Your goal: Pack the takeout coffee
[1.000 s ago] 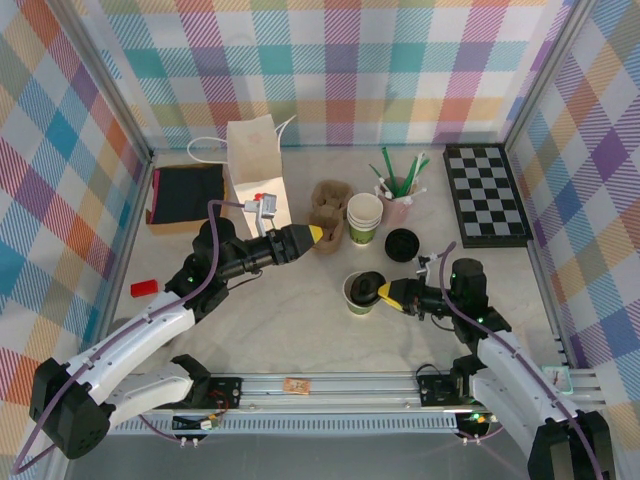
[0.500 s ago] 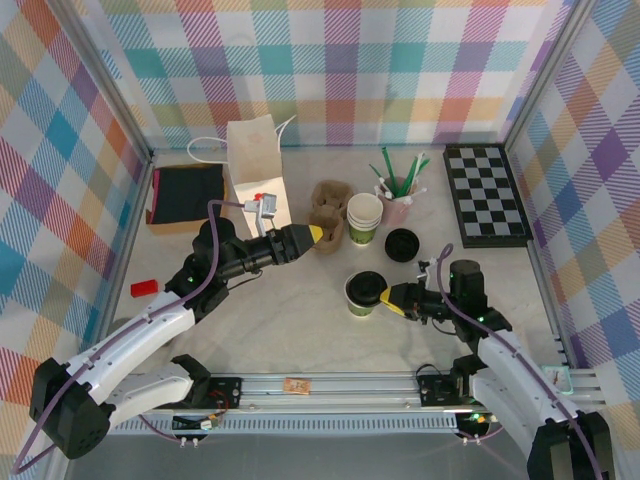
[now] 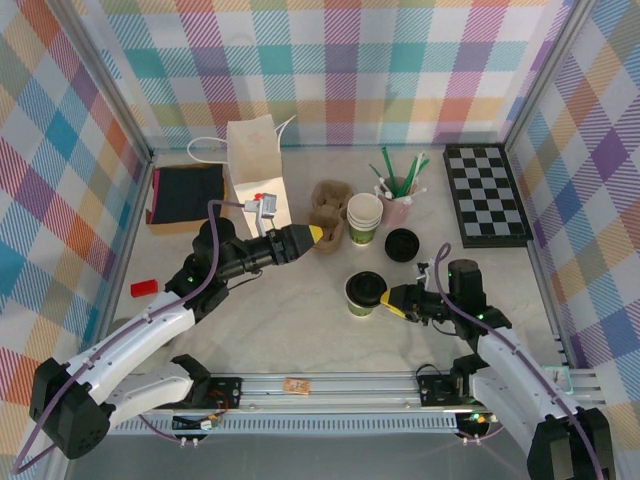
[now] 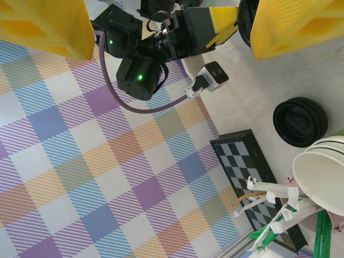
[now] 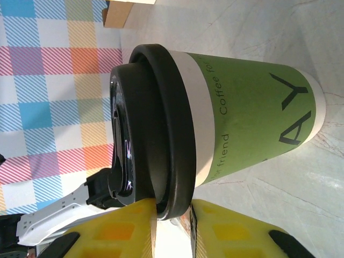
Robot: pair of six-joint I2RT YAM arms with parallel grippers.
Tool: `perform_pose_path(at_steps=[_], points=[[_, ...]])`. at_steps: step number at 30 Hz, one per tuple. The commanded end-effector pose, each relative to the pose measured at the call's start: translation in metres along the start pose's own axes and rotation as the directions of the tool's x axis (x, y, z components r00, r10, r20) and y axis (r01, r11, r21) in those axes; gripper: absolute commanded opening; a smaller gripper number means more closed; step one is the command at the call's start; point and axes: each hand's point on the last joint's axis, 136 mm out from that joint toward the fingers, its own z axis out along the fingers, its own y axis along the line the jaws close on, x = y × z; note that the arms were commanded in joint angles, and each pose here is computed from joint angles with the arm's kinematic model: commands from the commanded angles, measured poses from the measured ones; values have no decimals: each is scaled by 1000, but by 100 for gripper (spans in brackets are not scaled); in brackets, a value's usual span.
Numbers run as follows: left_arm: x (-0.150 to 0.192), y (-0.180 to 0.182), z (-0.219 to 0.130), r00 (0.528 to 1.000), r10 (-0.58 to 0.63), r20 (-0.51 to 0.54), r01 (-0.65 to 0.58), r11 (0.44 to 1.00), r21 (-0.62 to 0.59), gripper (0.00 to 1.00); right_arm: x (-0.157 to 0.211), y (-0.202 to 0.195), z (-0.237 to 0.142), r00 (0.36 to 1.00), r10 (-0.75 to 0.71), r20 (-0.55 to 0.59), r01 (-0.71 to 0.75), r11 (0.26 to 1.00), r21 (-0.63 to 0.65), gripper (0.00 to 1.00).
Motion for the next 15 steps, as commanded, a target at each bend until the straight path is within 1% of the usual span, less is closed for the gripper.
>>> perform_pose_path(at_steps=[1, 15], points=[[-7, -7, -2, 999, 36, 22, -37, 999, 21, 76, -7, 7, -3, 999, -41, 16, 41, 999, 11, 24], [-7, -8, -5, 999, 42, 26, -42, 999, 21, 76, -12, 13, -3, 998, -54, 23, 53, 999, 9, 23]])
